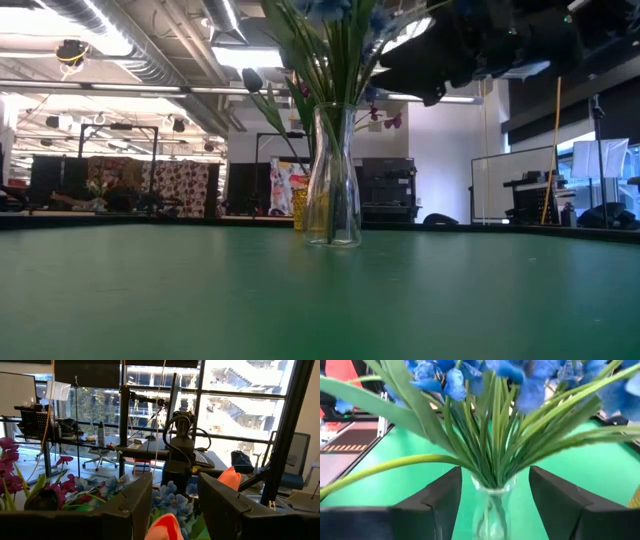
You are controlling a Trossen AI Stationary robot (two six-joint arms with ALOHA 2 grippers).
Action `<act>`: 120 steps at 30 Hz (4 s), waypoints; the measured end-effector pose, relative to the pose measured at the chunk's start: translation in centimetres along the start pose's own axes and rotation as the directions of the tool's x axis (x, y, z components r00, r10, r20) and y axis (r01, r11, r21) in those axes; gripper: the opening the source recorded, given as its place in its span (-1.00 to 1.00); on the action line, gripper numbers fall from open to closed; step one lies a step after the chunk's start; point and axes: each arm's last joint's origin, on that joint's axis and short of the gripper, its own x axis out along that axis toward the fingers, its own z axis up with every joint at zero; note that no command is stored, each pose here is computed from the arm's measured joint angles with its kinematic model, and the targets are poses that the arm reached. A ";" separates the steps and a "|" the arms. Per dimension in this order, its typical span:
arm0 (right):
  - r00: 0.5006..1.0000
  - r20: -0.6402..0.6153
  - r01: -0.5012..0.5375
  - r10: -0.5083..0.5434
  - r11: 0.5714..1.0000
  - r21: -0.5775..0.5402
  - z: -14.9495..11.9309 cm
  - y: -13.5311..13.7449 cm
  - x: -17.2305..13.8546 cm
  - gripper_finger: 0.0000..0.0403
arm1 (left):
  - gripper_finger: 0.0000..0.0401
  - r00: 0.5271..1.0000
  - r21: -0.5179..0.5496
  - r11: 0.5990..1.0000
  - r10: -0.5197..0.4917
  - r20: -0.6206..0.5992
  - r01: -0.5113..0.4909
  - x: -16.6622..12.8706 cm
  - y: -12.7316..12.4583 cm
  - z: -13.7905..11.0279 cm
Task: Sort flowers into vase by color
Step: Put the blue flowers into the transparent vase, then return to Home Position
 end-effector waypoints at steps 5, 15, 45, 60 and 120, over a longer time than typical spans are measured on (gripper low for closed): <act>0.996 -0.078 -0.037 0.039 0.999 0.021 0.2 0.0 -1.3 0.20 | -0.24 1.000 0.000 1.000 0.000 0.000 0.000 0.0 0.0 0.0; 0.970 -0.233 0.065 -0.064 0.998 -0.002 0.0 -0.4 -4.1 0.16 | -0.26 1.000 0.027 0.999 0.020 0.009 -0.021 -0.3 0.2 0.3; 0.955 0.256 0.174 -0.153 0.983 -0.063 -1.2 -1.5 -16.9 -0.96 | -1.00 0.996 0.066 0.996 0.060 -0.063 -0.055 -5.3 6.4 -2.7; 0.949 0.283 0.170 -0.135 0.980 -0.102 -1.7 -1.5 -18.7 -0.99 | -1.00 0.998 -0.012 0.998 0.062 -0.017 -0.062 -6.4 10.1 -5.2; 0.972 0.236 0.028 0.010 0.987 -0.156 -7.9 -1.2 -15.7 -1.00 | -1.00 0.991 -0.019 0.995 -0.098 -0.092 0.096 -10.3 11.4 -12.4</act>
